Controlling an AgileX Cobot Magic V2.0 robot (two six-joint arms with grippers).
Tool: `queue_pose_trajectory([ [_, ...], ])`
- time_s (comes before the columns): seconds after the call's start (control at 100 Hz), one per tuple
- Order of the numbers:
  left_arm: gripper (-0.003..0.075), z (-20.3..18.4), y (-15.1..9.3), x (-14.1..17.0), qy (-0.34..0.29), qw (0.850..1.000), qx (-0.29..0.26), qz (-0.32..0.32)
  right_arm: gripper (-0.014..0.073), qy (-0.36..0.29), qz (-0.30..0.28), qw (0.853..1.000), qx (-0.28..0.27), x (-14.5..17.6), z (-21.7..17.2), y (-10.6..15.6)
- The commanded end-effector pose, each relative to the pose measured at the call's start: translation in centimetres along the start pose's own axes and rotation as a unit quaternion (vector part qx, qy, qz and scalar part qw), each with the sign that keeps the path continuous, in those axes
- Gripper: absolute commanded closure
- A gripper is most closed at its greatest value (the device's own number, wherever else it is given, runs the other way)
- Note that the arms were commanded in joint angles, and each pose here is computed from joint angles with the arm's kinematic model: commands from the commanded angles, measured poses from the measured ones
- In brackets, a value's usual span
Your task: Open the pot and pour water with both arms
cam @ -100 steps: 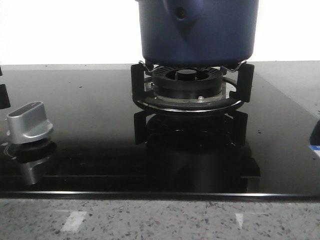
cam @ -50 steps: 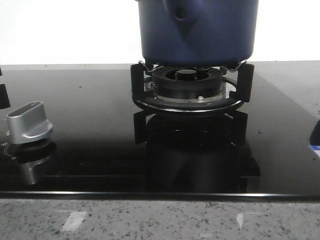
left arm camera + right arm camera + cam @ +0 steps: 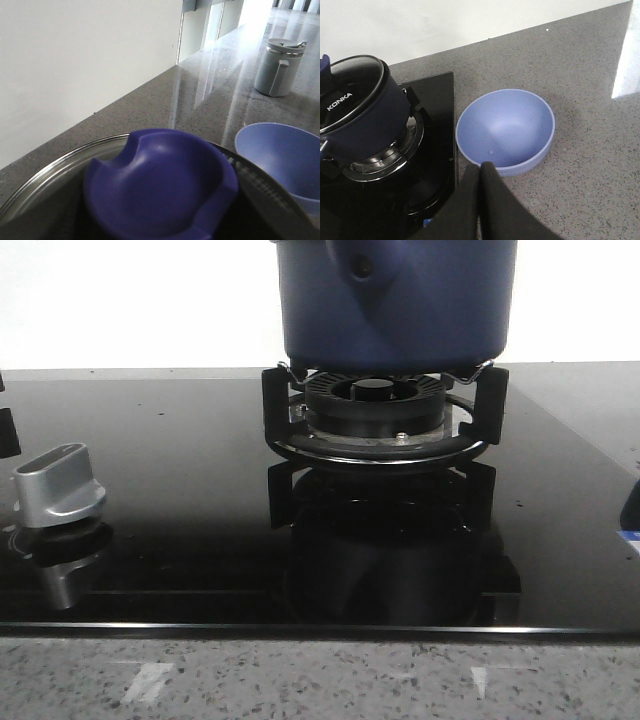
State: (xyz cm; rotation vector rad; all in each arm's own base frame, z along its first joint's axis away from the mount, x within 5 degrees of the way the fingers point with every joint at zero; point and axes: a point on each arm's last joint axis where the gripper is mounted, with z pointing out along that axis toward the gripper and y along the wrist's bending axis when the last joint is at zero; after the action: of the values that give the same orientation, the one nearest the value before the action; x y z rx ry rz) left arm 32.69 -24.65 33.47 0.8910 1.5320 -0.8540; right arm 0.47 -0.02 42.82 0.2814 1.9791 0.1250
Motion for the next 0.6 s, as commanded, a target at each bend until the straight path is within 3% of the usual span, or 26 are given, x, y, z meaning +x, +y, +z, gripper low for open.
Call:
queue_pose_trajectory([
  [0.0,0.0353,-0.7,-0.7,-2.9,-0.057,0.998,0.005,-0.016,0.0663,-0.037,-0.006,0.999,-0.009,-1.1,-0.3,0.3],
  [0.21,0.0347,-0.4,-0.6,-2.4,-0.053,0.998,0.010,-0.019,0.0663,-0.037,-0.006,0.999,-0.009,-1.1,-0.3,0.3],
  [0.43,0.0163,-0.5,-0.9,-2.7,-0.060,0.998,0.026,-0.017,0.0663,-0.048,-0.007,0.999,-0.008,-1.3,-0.2,0.3],
  [0.59,0.0159,-1.7,-1.5,-4.3,-0.077,0.997,0.019,-0.004,0.0663,-0.039,-0.007,0.999,-0.006,-0.9,0.6,0.2],
])
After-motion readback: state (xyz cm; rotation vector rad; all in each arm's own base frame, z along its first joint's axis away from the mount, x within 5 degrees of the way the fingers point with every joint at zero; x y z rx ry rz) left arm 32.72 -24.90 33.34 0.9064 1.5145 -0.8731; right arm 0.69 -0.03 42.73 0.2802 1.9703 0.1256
